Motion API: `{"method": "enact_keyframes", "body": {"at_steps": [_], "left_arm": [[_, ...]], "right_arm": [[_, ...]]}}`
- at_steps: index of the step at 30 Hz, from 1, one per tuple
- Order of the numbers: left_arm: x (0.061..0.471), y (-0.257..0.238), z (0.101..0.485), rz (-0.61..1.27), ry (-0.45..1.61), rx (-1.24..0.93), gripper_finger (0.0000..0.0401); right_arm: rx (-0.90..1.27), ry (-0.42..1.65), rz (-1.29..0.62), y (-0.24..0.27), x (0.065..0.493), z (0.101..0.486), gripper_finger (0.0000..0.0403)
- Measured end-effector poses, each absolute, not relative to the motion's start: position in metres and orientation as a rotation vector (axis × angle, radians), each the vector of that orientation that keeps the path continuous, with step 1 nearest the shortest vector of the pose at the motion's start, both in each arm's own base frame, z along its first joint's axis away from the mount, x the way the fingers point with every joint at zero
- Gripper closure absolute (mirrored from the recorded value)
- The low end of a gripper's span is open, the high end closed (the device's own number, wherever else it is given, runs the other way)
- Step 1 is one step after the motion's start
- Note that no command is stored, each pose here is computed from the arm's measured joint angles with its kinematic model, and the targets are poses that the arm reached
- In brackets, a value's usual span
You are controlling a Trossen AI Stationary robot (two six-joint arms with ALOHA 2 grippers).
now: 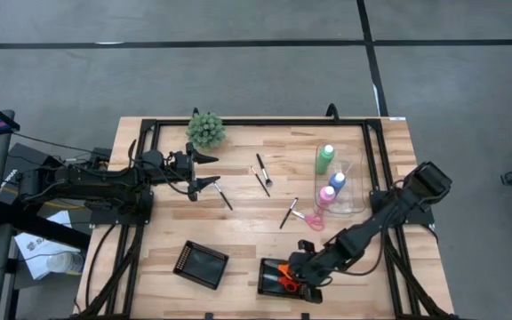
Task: Pick & Place Paint Supplies
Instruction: Put the orange scissors into the right black bin, then put the pink scissors into the right black bin
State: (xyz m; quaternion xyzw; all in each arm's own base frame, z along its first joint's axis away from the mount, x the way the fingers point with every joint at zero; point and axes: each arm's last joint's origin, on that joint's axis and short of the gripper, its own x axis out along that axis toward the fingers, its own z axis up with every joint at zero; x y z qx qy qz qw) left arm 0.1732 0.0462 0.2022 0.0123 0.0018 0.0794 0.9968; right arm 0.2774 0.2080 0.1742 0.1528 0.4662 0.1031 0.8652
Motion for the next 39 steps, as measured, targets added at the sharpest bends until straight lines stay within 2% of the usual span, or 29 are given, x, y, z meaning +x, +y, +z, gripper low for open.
{"method": "enact_keyframes", "body": {"at_steps": [8, 19, 24, 34, 39], "left_arm": [[0.173, 0.046, 0.202, 0.159, 0.005, 0.024, 0.0121], [0.173, 0.046, 0.202, 0.159, 0.005, 0.024, 0.0121], [0.173, 0.046, 0.202, 0.159, 0.006, 0.024, 0.0121], [0.173, 0.046, 0.202, 0.159, 0.007, 0.024, 0.0121], [0.173, 0.046, 0.201, 0.159, 0.017, 0.043, 0.0121]], "right_arm": [[0.322, 1.005, 0.229, 0.209, 0.279, 0.167, 0.0392], [0.344, 0.922, 0.268, 0.211, 0.285, 0.174, 0.0316], [0.305, 0.769, 0.313, 0.211, 0.296, 0.184, 0.0299], [-0.081, 0.292, 0.252, 0.212, 0.311, 0.21, 0.0296], [-0.134, 0.232, 0.22, 0.208, 0.308, 0.201, 0.0296]]}}
